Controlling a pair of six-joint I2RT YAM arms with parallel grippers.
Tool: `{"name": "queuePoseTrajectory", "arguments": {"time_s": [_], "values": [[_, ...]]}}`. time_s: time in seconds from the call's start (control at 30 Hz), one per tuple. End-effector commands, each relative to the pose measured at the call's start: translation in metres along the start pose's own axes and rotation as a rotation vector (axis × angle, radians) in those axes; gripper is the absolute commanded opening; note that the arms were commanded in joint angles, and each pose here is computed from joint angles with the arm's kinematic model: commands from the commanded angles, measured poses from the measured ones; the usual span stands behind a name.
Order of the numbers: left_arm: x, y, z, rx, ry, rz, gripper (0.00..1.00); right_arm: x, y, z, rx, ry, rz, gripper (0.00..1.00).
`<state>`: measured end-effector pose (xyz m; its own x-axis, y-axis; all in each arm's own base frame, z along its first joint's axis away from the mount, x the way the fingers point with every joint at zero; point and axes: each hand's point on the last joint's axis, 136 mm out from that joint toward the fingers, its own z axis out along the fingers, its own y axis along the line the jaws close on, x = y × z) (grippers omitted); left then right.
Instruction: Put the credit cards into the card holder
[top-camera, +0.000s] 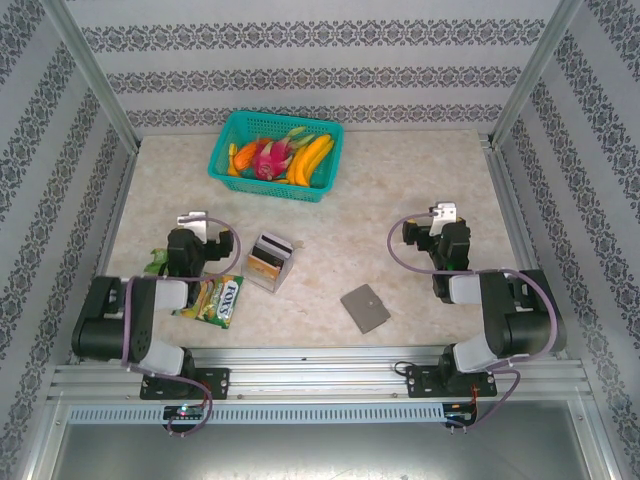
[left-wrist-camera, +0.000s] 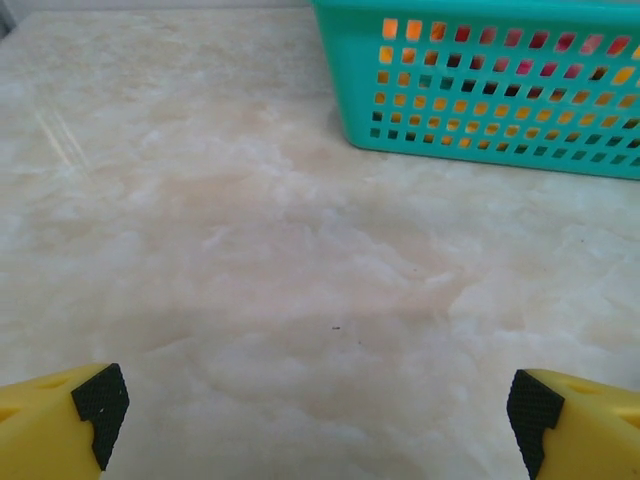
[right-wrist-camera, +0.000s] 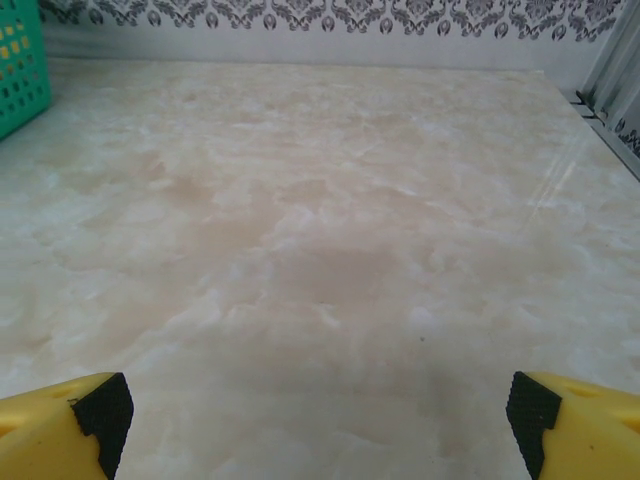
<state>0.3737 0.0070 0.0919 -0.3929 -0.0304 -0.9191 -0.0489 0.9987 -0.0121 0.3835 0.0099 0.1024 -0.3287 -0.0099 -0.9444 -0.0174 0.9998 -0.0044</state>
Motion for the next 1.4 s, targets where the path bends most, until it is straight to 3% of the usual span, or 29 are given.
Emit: {"name": "queuePoseTrajectory", "arguments": {"time_s": [0.0, 0.07, 0.13, 0.17, 0.27, 0.37, 0.47, 0.6, 0.7, 0.83, 1.07, 1.37], "values": [[-0.042, 0.011, -0.025, -0.055, 0.008, -0.093, 1.00, -0.033, 0.006, -0.018, -0.016, 0.013, 0.048, 0.98], [-0.055, 0.013, -0.042, -0.071, 0.042, -0.209, 1.00, -0.045, -0.005, -0.032, 0.062, 0.122, 0.185, 0.98], [-0.064, -0.002, -0.057, 0.014, 0.069, -0.330, 1.00, -0.045, -0.019, -0.053, 0.173, 0.235, 0.367, 0.98], [-0.064, -0.022, -0.064, 0.123, 0.101, -0.379, 1.00, -0.041, -0.009, -0.063, 0.122, 0.310, 0.387, 0.98], [-0.065, -0.078, -0.090, 0.451, 0.194, -0.499, 1.00, -0.039, 0.054, -0.078, -0.244, 0.372, 0.444, 0.93], [-0.050, -0.107, -0.115, 0.603, 0.304, -0.629, 1.00, -0.019, 0.094, -0.093, -0.404, 0.495, 0.519, 0.88], [-0.022, -0.114, -0.138, 0.585, 0.442, -0.689, 1.00, 0.013, 0.123, -0.110, -0.462, 0.678, 0.511, 0.78], [0.006, -0.125, -0.166, 0.632, 0.515, -0.773, 1.00, 0.057, 0.144, -0.131, -0.432, 0.842, 0.373, 0.62], [0.019, -0.133, -0.174, 0.678, 0.552, -0.827, 1.00, 0.077, 0.153, -0.140, -0.408, 0.886, 0.278, 0.60], [0.028, -0.143, -0.176, 0.713, 0.598, -0.816, 1.00, 0.090, 0.159, -0.140, -0.404, 0.903, 0.277, 0.56], [0.045, -0.168, -0.154, 0.659, 0.700, -0.701, 1.00, 0.102, 0.170, -0.139, -0.429, 0.955, 0.249, 0.56], [0.047, -0.182, -0.101, 0.572, 0.677, -0.682, 1.00, 0.109, 0.179, -0.145, -0.438, 0.999, 0.191, 0.56]]}}
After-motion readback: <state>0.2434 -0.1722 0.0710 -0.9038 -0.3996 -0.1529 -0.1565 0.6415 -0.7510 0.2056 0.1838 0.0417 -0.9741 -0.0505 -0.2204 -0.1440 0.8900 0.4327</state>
